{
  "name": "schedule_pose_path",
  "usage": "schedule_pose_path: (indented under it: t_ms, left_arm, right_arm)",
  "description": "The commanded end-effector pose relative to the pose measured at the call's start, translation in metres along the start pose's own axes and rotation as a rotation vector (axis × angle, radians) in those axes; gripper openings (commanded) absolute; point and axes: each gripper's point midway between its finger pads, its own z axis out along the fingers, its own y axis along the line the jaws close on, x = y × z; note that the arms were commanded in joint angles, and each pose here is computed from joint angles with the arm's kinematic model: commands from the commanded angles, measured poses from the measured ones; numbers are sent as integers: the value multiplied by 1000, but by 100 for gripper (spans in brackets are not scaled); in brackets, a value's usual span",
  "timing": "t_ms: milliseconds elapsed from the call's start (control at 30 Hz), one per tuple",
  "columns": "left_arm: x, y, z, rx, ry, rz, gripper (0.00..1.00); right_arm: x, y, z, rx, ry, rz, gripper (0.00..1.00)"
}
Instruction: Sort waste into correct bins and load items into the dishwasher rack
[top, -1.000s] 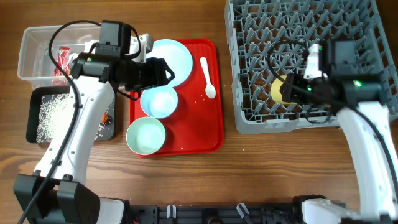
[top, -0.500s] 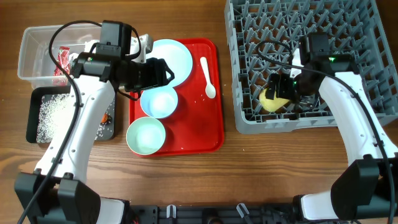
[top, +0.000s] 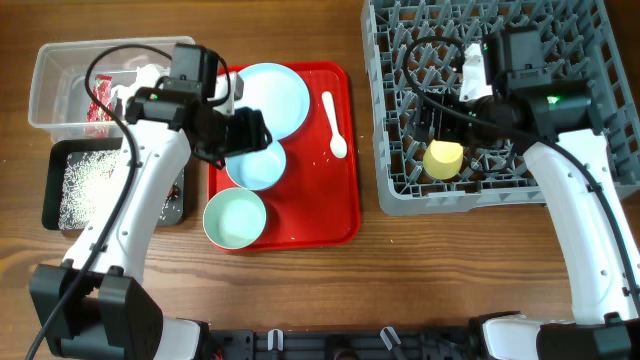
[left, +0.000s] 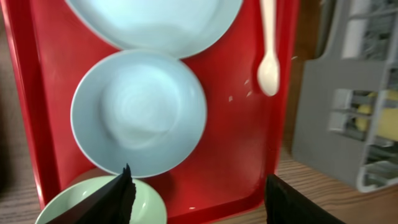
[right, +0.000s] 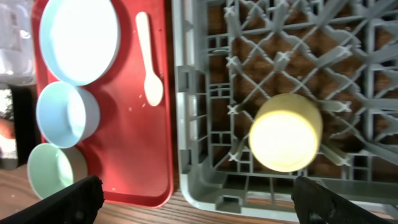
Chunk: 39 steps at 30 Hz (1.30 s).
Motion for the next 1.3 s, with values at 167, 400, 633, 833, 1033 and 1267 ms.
schedule_pose_path:
  t_ms: [167, 400, 633, 833, 1033, 1267]
  left_arm:
    - [9, 45, 18, -145, 19, -59, 67]
    - [-31, 122, -27, -162, -127, -296, 73]
    - [-30, 150, -40, -145, -148, -395, 83]
    - [-30, 150, -39, -145, -146, -395, 100]
    - [-30, 150, -39, -145, -145, -395, 100]
    - [-30, 150, -39, -145, -146, -395, 100]
  right_arm:
    - [1, 102, 27, -202, -32, -67, 90]
    - [29, 174, 117, -245, 60, -72, 79]
    - [69, 172, 209, -164, 214, -21, 52]
    - [83, 174, 244, -177, 259, -21, 40]
    - [91, 188, 248, -187, 242, -64, 31]
    - [95, 173, 250, -112, 251, -59, 4]
